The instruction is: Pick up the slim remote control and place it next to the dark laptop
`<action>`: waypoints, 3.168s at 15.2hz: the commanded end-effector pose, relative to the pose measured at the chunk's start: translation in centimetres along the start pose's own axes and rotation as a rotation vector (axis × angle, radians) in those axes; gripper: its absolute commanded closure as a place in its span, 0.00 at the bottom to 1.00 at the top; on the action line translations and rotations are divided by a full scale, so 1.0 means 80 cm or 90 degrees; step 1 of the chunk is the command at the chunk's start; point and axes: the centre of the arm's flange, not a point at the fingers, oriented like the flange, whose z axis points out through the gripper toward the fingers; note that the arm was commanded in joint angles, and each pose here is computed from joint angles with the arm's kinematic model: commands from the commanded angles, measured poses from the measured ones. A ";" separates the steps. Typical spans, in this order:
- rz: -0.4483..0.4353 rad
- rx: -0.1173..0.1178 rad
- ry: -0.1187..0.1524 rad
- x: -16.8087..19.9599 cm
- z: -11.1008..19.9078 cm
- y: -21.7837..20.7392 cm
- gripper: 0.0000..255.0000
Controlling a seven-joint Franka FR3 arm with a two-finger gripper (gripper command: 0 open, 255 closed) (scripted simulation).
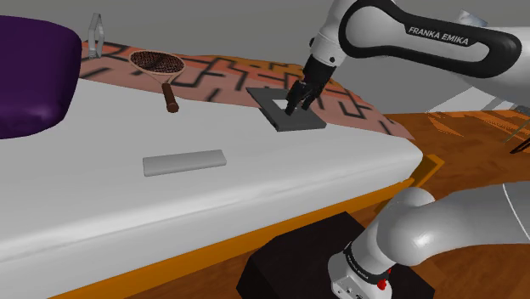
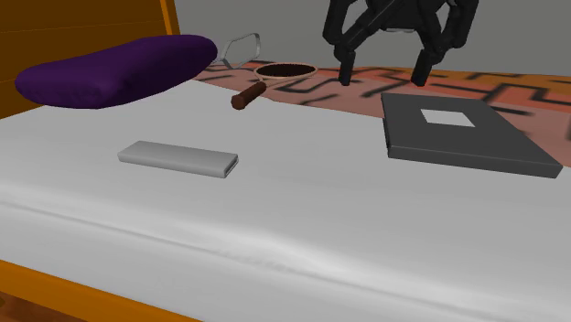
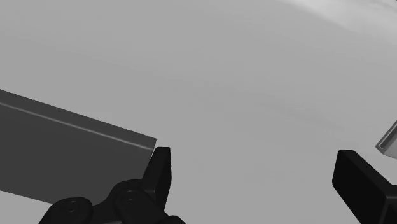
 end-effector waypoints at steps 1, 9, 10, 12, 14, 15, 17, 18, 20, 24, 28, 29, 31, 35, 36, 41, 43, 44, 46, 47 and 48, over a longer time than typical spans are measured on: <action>-0.049 0.002 -0.006 0.023 0.014 -0.019 0.00; -0.241 0.011 -0.033 0.102 0.064 -0.118 0.00; -0.265 0.012 -0.036 0.110 0.070 -0.132 0.00; -0.313 0.014 -0.043 0.123 0.083 -0.160 0.00; -0.361 0.016 -0.049 0.134 0.096 -0.190 0.00; -0.385 0.017 -0.052 0.139 0.102 -0.205 0.00; -0.433 0.020 -0.059 0.146 0.115 -0.236 0.00; -0.457 0.021 -0.062 0.149 0.122 -0.251 0.00; -0.505 0.023 -0.069 0.153 0.134 -0.282 0.00; -0.601 0.027 -0.082 0.153 0.159 -0.346 0.00; -0.648 0.029 -0.089 0.147 0.185 -0.376 0.00; -0.648 0.029 -0.089 0.146 0.191 -0.376 0.00; -0.648 0.029 -0.089 0.144 0.204 -0.376 0.00; -0.648 0.029 -0.089 0.142 0.221 -0.375 0.00; -0.648 0.029 -0.089 0.142 0.221 -0.375 0.00; -0.648 0.029 -0.089 0.142 0.221 -0.375 0.00; -0.648 0.029 -0.089 0.142 0.221 -0.375 1.00; -0.648 0.029 -0.089 0.142 0.221 -0.375 1.00; -0.648 0.029 -0.089 0.142 0.221 -0.375 1.00; -0.648 0.029 -0.089 0.142 0.221 -0.375 1.00; -0.648 0.029 -0.089 0.142 0.221 -0.375 1.00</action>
